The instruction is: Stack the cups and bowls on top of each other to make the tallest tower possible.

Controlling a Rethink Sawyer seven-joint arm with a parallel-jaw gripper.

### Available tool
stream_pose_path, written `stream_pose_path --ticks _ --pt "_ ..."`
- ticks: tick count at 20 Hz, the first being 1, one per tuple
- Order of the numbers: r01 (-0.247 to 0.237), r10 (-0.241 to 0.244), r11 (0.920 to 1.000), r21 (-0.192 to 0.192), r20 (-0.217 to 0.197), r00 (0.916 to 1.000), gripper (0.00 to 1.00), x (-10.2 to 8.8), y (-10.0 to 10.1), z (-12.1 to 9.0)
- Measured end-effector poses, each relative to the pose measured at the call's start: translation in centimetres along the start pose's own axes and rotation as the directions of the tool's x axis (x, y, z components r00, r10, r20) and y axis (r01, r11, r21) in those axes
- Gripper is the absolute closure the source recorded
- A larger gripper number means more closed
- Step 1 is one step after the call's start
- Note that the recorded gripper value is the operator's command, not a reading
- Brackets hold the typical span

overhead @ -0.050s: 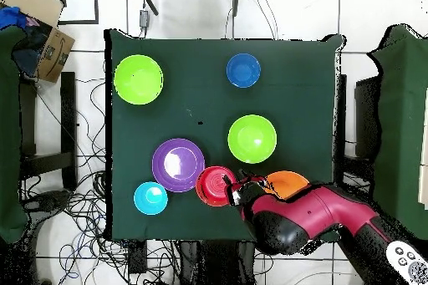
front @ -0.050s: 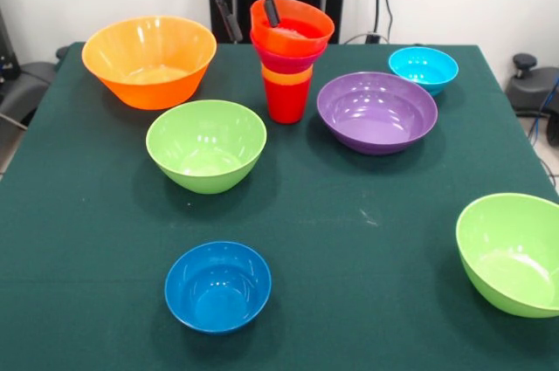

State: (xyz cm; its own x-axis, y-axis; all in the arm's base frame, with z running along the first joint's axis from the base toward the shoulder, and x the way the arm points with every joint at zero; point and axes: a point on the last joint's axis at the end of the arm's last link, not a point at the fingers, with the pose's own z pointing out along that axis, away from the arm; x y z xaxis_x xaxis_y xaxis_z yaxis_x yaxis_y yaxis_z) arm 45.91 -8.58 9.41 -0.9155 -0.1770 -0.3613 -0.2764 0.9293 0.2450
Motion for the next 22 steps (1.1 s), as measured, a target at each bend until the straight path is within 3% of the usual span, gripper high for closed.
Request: stream_pose_path --ticks 7,14,18,22 --pt "-0.01 0.01 0.9999 -0.001 -0.001 0.9999 0.0 -0.3 0.1 -0.2" --pt "-0.066 0.066 0.9978 0.004 -0.009 0.9978 0.0 -2.4 0.5 -1.6" --pt "-0.087 0.087 0.9962 0.011 -0.033 0.9957 0.0 -3.7 1.4 -2.3" --pt "-0.076 0.078 0.9967 0.029 -0.073 0.9943 0.0 -5.6 2.8 -2.4"
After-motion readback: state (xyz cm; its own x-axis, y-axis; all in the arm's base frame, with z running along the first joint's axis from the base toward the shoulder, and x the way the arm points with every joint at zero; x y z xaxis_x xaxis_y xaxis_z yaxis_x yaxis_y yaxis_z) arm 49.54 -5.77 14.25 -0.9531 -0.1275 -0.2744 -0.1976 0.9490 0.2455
